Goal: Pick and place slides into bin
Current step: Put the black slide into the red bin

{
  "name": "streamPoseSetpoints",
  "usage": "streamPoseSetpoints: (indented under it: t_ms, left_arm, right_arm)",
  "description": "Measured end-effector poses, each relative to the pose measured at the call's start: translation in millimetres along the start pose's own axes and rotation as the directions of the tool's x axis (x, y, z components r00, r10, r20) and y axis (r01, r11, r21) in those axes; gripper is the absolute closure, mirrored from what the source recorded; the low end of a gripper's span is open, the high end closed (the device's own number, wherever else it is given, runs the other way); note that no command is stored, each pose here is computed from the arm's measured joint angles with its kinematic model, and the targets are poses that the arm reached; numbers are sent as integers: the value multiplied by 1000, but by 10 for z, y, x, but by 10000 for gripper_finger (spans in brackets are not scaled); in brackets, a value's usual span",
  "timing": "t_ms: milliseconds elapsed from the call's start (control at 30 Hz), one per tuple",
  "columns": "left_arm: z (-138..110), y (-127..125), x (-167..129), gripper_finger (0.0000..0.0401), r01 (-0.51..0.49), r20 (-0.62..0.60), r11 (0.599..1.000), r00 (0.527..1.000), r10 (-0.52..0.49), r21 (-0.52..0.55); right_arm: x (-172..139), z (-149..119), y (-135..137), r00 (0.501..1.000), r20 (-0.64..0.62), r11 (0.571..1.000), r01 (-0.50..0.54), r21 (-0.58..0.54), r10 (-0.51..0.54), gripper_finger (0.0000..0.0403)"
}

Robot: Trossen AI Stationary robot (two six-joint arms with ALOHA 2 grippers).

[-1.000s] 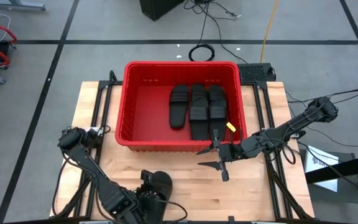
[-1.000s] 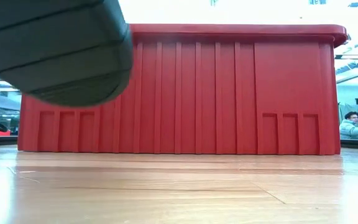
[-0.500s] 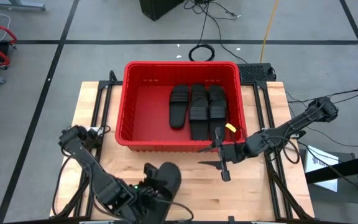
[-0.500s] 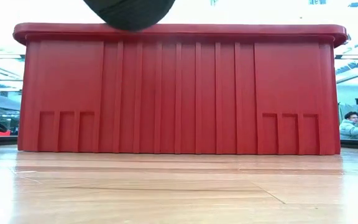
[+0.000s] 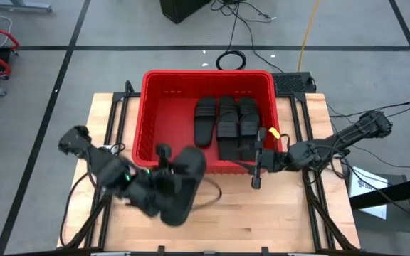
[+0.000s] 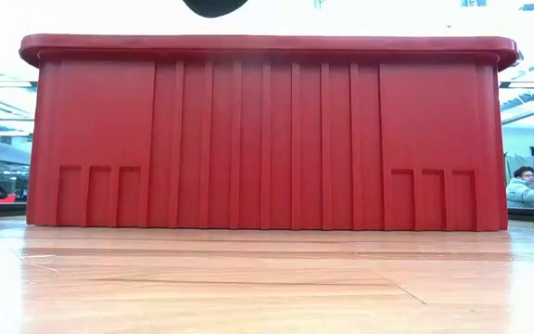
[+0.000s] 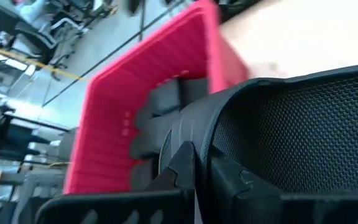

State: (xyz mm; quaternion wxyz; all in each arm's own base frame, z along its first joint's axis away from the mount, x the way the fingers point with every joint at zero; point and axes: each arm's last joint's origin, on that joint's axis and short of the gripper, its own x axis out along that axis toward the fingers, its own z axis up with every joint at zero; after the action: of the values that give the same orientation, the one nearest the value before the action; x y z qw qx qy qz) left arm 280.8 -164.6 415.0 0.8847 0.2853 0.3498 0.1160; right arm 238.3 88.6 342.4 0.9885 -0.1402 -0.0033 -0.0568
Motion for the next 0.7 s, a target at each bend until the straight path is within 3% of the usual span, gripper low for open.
streamPoseSetpoints:
  t_ms: [233, 500, 700]
  left_arm:
    - [-121, 683, 130, 395, -97, -48, 995, 994, 95, -26]
    - [-277, 1261, 507, 385, -32, -107, 999, 994, 30, -11]
    - [-406, 1622, 875, 394, -3, -29, 1000, 1000, 2, -26]
  right_arm:
    - [-44, -20, -302, 995, -50, 995, 85, -43, -88, 248]
    - [-17, -121, -662, 969, -122, 975, 203, -85, -213, 248]
    - [39, -222, -903, 977, -139, 987, 153, -51, -159, 248]
